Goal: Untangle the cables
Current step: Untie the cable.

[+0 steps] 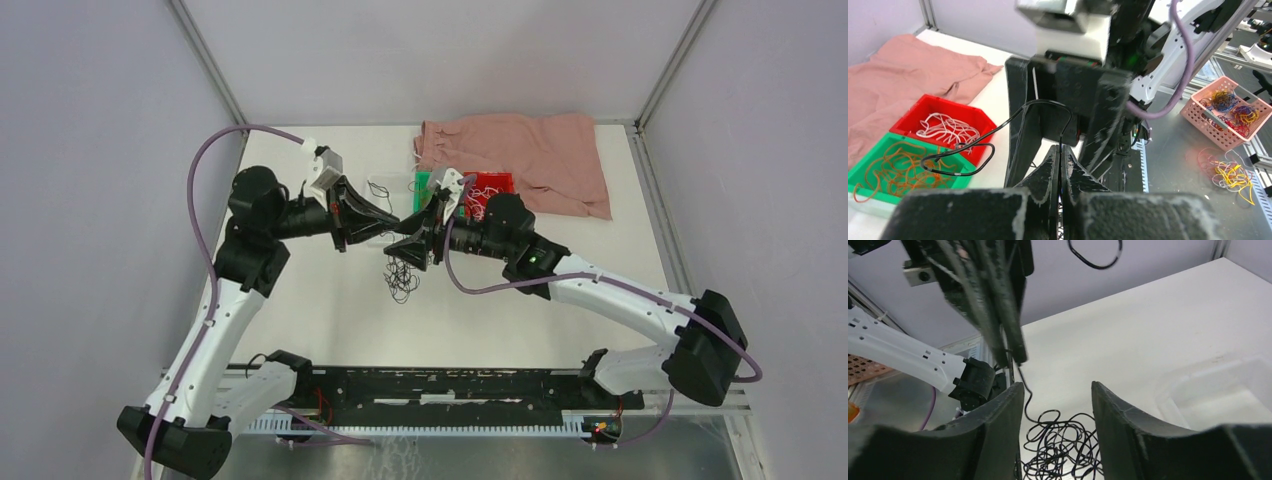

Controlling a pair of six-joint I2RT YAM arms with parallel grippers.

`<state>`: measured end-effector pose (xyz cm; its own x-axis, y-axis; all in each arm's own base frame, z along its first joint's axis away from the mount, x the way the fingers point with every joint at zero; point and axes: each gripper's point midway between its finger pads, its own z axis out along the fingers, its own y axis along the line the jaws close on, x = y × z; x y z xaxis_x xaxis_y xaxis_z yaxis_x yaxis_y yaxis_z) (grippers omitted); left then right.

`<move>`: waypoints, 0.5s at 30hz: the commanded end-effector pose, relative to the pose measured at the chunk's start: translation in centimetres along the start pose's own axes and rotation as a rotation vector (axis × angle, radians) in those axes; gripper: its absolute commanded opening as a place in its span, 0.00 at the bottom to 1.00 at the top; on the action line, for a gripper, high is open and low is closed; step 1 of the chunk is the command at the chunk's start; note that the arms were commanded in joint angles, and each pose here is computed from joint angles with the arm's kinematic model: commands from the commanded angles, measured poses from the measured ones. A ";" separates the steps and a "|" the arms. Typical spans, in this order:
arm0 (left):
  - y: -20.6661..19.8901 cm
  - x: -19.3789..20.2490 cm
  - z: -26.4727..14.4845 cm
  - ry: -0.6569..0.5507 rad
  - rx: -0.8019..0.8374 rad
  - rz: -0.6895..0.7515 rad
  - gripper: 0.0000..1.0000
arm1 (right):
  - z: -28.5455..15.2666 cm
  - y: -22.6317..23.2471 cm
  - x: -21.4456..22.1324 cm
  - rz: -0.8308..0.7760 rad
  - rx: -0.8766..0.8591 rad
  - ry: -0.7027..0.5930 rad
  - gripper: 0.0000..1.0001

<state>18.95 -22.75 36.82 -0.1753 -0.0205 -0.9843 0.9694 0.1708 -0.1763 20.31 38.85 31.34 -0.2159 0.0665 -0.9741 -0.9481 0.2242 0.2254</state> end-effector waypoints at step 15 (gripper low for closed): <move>-3.1 -12.7 -0.5 -0.172 0.015 0.243 0.03 | 1.4 -3.2 6.3 0.198 0.099 -0.052 0.42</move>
<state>18.43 -22.84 45.65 -0.0098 -0.0917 -0.9957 0.9884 0.1500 -0.0235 21.68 40.26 24.54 -0.3949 0.1150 -0.9115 -0.8711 0.2684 0.4113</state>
